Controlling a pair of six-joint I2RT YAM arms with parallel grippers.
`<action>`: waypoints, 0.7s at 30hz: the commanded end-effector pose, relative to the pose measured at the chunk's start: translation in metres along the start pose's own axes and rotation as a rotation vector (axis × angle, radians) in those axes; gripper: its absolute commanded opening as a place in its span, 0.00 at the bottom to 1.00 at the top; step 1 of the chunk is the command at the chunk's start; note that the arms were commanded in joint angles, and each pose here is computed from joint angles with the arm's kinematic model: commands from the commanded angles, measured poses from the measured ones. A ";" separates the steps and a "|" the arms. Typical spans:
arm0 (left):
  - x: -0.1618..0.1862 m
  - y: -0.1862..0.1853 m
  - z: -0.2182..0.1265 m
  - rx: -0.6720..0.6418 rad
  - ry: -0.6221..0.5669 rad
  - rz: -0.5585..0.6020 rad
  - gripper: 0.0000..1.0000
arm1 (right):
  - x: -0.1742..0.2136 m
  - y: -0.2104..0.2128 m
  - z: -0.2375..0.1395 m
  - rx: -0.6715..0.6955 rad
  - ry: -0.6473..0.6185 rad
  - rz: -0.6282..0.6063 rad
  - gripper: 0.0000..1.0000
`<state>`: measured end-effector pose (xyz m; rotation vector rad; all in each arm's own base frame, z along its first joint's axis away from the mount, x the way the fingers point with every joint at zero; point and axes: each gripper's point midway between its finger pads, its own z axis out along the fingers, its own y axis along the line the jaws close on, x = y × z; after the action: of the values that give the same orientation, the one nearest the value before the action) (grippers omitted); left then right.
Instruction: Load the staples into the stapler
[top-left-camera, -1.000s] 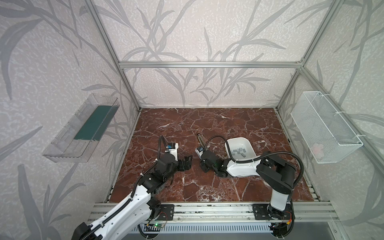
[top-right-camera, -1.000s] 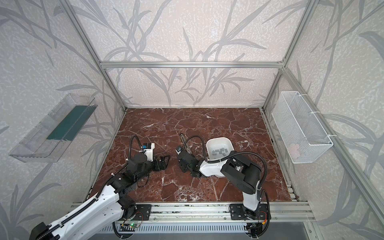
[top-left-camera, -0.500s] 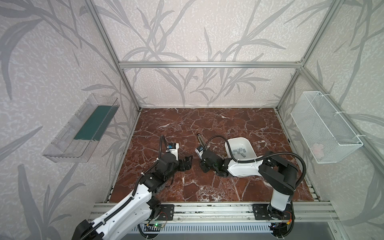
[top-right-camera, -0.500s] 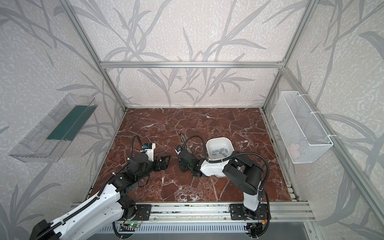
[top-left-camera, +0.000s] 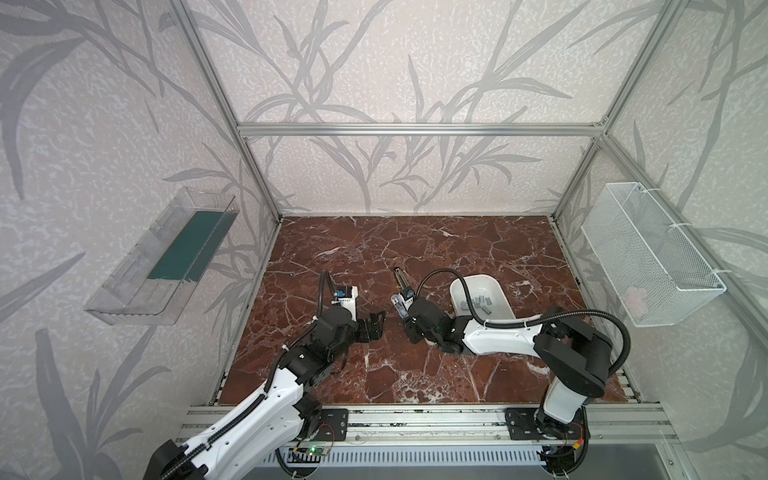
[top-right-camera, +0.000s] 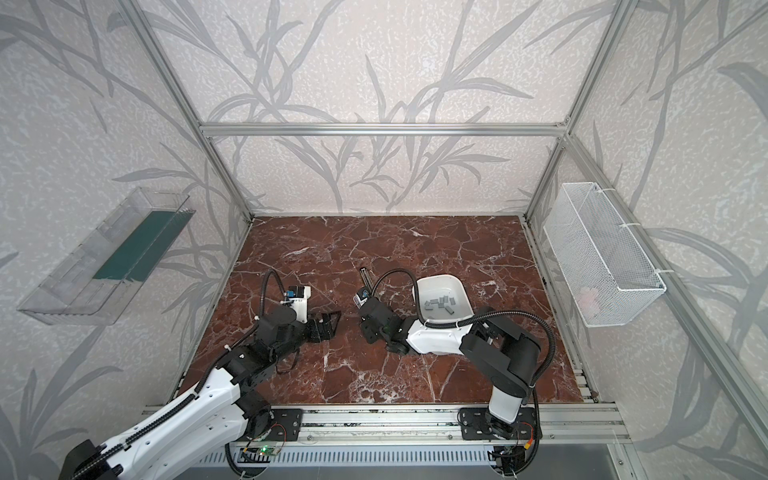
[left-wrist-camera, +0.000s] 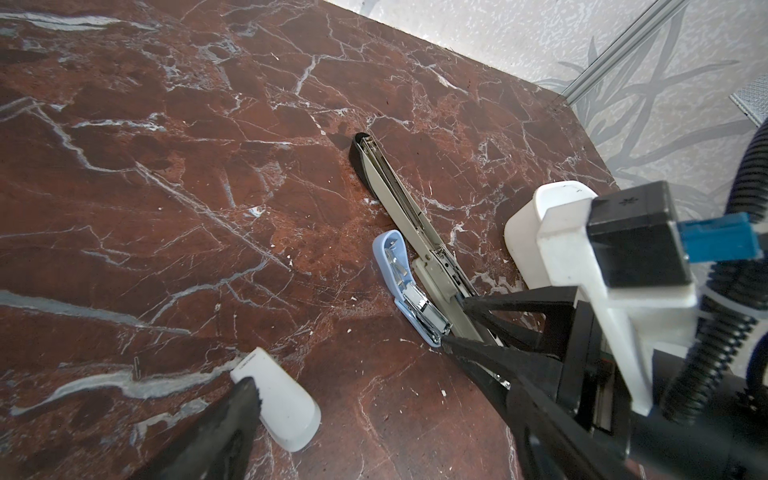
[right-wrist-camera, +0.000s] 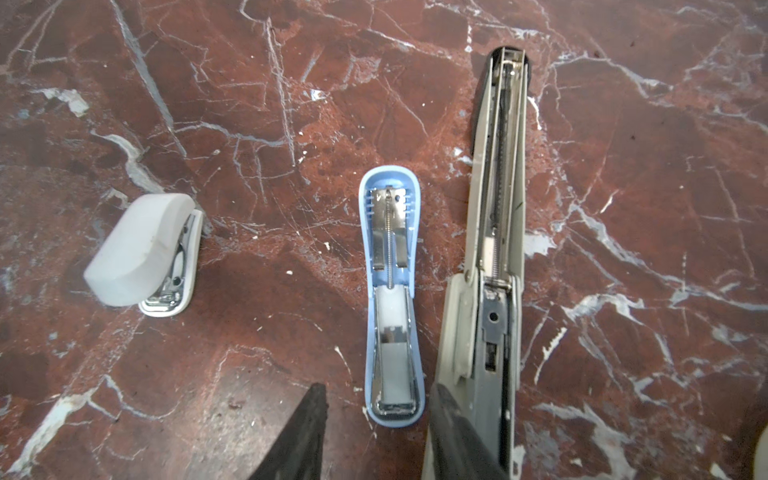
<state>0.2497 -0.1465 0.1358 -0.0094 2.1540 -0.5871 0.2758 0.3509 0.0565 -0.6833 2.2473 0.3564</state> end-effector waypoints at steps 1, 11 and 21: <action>-0.012 -0.002 -0.003 -0.003 -0.042 0.011 0.93 | 0.009 -0.004 0.010 0.032 0.052 0.013 0.43; -0.011 0.002 -0.006 -0.013 -0.055 0.014 0.93 | 0.018 -0.004 0.028 0.060 0.109 0.003 0.41; -0.010 0.010 -0.003 -0.050 -0.071 0.004 0.95 | 0.024 -0.002 0.034 0.046 0.118 0.001 0.26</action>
<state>0.2521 -0.1400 0.1430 -0.0260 2.1176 -0.5567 0.2827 0.3580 0.0260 -0.6907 2.3299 0.2854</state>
